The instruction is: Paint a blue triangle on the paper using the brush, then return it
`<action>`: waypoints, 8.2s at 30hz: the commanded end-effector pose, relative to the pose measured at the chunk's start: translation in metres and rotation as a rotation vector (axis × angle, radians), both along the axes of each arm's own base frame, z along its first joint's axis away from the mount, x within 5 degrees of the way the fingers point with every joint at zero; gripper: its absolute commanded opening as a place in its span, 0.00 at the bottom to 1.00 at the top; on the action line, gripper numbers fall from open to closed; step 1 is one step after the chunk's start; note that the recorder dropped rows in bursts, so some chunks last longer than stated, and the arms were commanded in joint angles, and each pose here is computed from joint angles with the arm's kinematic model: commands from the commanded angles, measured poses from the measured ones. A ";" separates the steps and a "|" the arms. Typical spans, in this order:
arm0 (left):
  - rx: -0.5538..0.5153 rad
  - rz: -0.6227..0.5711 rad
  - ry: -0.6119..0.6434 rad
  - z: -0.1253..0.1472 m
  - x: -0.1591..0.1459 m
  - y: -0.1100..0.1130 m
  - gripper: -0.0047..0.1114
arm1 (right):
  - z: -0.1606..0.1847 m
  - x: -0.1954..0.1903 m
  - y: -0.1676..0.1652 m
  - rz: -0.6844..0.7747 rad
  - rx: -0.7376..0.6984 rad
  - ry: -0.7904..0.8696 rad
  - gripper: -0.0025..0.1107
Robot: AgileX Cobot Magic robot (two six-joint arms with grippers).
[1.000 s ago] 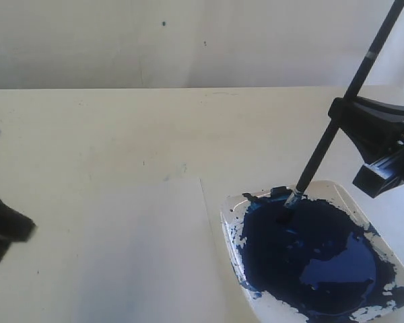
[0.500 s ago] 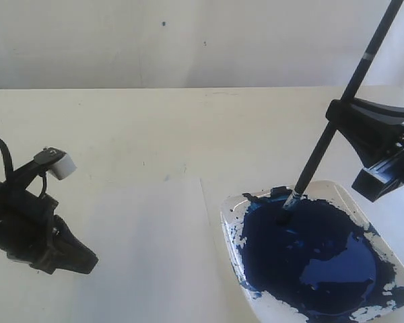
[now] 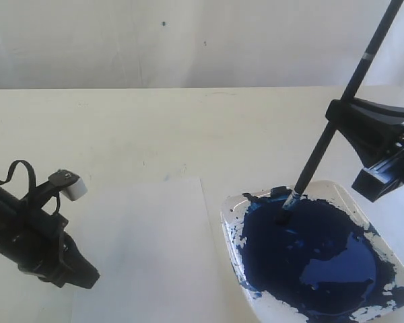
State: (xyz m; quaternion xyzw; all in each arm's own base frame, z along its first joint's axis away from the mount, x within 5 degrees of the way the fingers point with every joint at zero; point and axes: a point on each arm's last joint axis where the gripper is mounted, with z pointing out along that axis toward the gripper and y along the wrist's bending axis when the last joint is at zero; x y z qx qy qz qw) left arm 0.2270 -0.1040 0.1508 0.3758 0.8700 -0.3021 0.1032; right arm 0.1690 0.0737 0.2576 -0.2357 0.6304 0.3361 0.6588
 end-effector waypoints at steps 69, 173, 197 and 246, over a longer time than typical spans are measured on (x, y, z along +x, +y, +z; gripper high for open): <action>0.048 -0.085 -0.012 -0.026 0.005 0.001 0.04 | 0.000 -0.001 -0.001 -0.001 0.022 0.019 0.02; 0.020 -0.142 -0.113 -0.025 0.002 0.001 0.04 | -0.038 0.022 -0.004 -0.067 -0.113 0.172 0.02; 0.020 -0.142 -0.113 -0.025 0.002 0.001 0.04 | -0.039 0.023 -0.004 -0.072 -0.147 0.148 0.02; 0.018 -0.142 -0.112 -0.025 0.002 0.001 0.04 | -0.009 0.028 0.162 0.393 0.026 -0.017 0.02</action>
